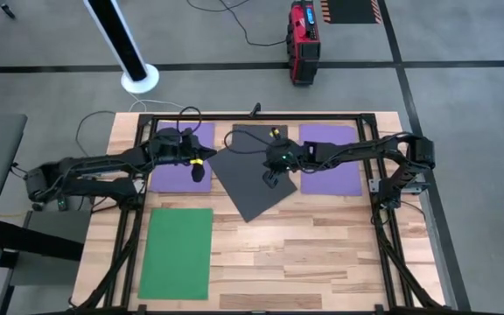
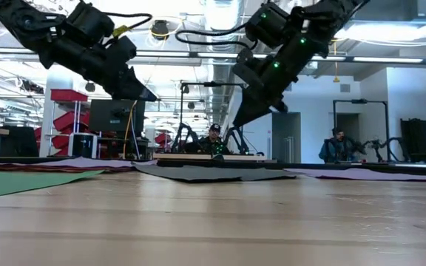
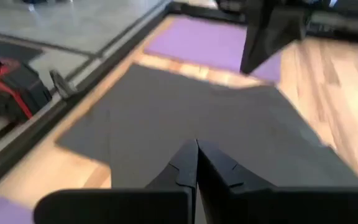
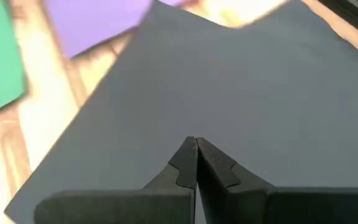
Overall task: Organize paper
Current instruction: Stack the left black paper on the other black paper
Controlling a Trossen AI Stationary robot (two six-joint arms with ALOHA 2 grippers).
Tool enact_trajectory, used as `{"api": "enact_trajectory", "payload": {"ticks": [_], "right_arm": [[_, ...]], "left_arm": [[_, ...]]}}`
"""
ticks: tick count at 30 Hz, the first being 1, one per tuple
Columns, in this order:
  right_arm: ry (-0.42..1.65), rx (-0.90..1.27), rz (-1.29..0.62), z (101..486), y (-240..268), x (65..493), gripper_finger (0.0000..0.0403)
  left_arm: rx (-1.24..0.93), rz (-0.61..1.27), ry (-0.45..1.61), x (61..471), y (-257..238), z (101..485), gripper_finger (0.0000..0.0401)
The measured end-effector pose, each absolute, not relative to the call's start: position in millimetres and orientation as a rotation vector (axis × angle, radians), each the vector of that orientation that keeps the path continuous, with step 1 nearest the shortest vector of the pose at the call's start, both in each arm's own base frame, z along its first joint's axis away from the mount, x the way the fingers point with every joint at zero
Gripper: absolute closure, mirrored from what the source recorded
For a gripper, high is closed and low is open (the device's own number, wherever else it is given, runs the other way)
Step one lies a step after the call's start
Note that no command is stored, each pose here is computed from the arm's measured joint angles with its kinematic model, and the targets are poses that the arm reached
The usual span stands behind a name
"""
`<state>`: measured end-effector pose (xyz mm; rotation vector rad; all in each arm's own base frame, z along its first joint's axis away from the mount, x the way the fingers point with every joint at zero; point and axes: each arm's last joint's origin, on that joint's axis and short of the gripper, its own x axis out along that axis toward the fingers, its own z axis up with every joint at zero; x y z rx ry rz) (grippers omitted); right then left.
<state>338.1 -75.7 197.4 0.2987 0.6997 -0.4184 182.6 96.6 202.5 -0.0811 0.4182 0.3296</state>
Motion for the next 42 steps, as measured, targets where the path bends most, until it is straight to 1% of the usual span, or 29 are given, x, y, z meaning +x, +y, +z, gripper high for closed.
{"api": "enact_trajectory", "payload": {"ticks": [4,9,16,21,29,36,42], "right_arm": [[0.716,0.267,-0.36,188,-79,333,0.0403],[0.724,0.24,-0.352,187,-87,330,0.0403],[0.744,0.21,-0.359,185,-95,327,0.0403],[0.802,0.203,-0.362,182,-97,322,0.0403],[0.828,0.192,-0.371,180,-100,319,0.0403],[0.836,0.181,-0.389,180,-100,319,0.0403],[0.849,0.185,-0.393,179,-100,318,0.0403]], "left_arm": [[-0.112,0.322,0.499,183,95,192,0.0401],[-0.157,0.319,0.624,186,97,183,0.0401],[-0.093,0.333,0.806,209,102,185,0.0401],[-0.07,0.328,0.952,225,107,171,0.0401],[-0.05,0.332,1.059,246,109,152,0.0401],[-0.026,0.375,1.142,248,112,136,0.0401],[0.04,0.422,1.141,250,117,133,0.0401]]}}
